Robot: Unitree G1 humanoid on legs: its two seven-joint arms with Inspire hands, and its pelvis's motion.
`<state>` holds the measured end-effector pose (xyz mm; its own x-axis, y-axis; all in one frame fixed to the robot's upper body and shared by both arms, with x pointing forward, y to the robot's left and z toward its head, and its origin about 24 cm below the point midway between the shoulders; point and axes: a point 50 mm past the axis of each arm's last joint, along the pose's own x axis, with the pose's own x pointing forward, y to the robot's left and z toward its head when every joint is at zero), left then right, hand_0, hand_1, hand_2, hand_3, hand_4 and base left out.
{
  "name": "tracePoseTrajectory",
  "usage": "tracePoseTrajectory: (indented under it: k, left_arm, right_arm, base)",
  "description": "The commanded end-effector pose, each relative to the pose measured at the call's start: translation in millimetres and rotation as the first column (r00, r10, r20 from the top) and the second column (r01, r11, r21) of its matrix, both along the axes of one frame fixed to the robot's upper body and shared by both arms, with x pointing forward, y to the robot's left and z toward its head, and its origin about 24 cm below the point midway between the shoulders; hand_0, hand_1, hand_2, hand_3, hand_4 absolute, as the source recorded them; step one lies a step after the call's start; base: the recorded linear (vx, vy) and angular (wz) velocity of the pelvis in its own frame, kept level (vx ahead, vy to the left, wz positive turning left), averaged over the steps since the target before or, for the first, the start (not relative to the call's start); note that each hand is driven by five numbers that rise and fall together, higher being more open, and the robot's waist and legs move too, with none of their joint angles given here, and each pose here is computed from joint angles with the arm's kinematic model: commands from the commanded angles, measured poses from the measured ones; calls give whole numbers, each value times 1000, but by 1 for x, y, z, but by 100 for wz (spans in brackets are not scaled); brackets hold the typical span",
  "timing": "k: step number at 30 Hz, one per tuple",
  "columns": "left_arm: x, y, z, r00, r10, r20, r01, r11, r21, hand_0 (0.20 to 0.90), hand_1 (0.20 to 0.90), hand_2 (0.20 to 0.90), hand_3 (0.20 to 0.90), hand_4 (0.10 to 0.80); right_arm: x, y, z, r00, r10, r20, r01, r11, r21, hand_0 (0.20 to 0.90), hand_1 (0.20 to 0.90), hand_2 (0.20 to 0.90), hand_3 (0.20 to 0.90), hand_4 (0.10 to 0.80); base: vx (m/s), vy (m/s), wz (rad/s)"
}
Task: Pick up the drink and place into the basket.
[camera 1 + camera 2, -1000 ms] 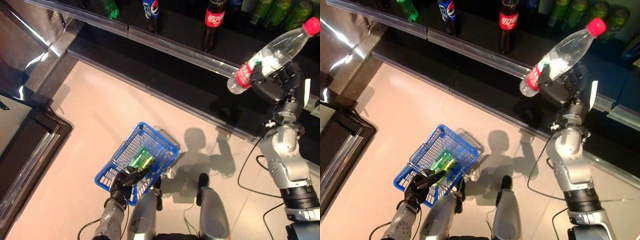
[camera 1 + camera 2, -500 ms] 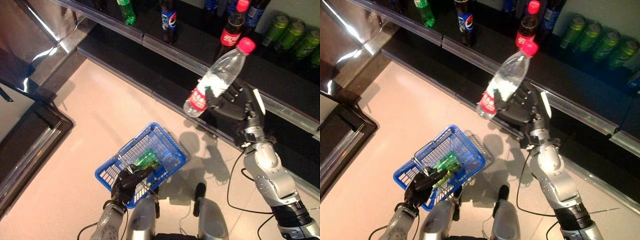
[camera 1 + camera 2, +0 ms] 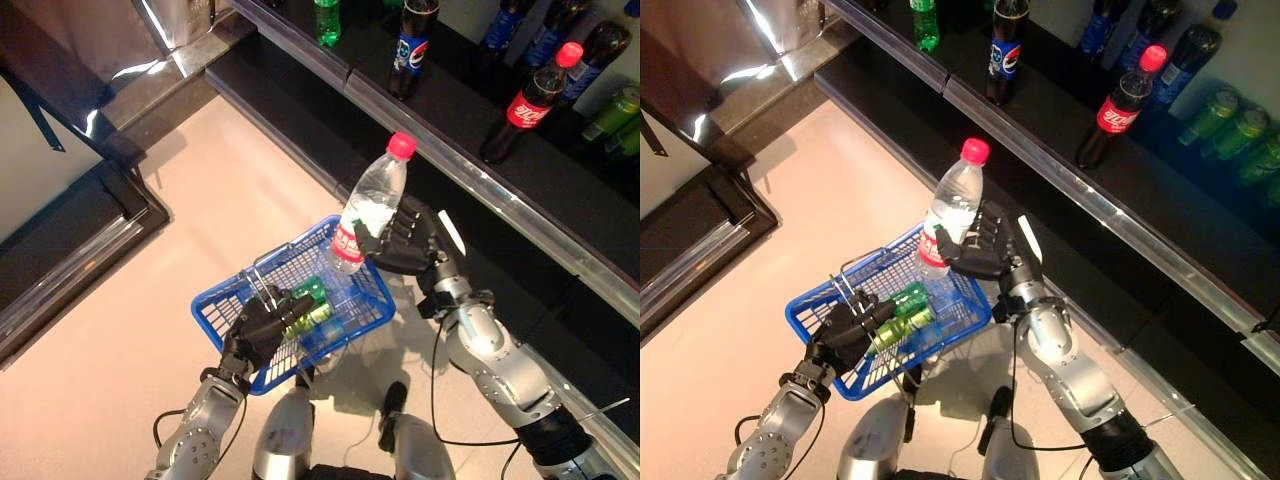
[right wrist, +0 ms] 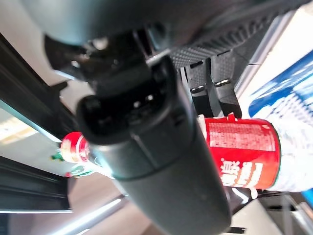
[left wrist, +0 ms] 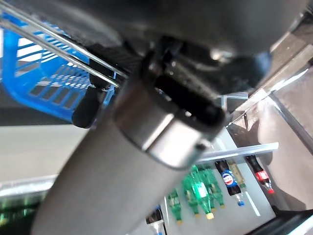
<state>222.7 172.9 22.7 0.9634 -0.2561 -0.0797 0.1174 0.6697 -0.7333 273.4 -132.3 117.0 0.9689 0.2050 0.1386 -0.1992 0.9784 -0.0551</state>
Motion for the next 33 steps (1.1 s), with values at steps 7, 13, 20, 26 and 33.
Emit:
tracePoseTrajectory:
  k: [7,13,20,26,33]
  left_arm:
    - [-4,-42,148,611,-225,759,428,901,-77,300,300,300,200,100]
    - [-10,-50,158,530,-272,803,561,822,-92,300,300,300,200,100]
    - [-20,-57,169,395,-339,854,669,743,-15,300,300,300,200,100]
    - [-22,-55,172,361,-362,859,688,725,17,300,300,300,200,100]
    - [-27,-57,177,269,-398,877,735,673,80,300,300,300,200,100]
  right_arm:
    - [9,50,13,977,95,192,-77,992,-95,300,300,300,200,100]
    - [20,59,-7,977,43,210,15,964,-266,300,300,300,200,100]
    - [33,60,-32,979,-31,202,108,918,-383,300,300,300,200,100]
    - [37,55,-41,981,-85,176,151,900,-408,300,300,300,200,100]
    - [43,44,-65,988,-151,37,151,871,-467,300,300,300,200,100]
  base:
    - [33,-1,12]
    - [36,18,17]
    - [39,43,13]
    - [40,32,11]
    - [2,-2,3]
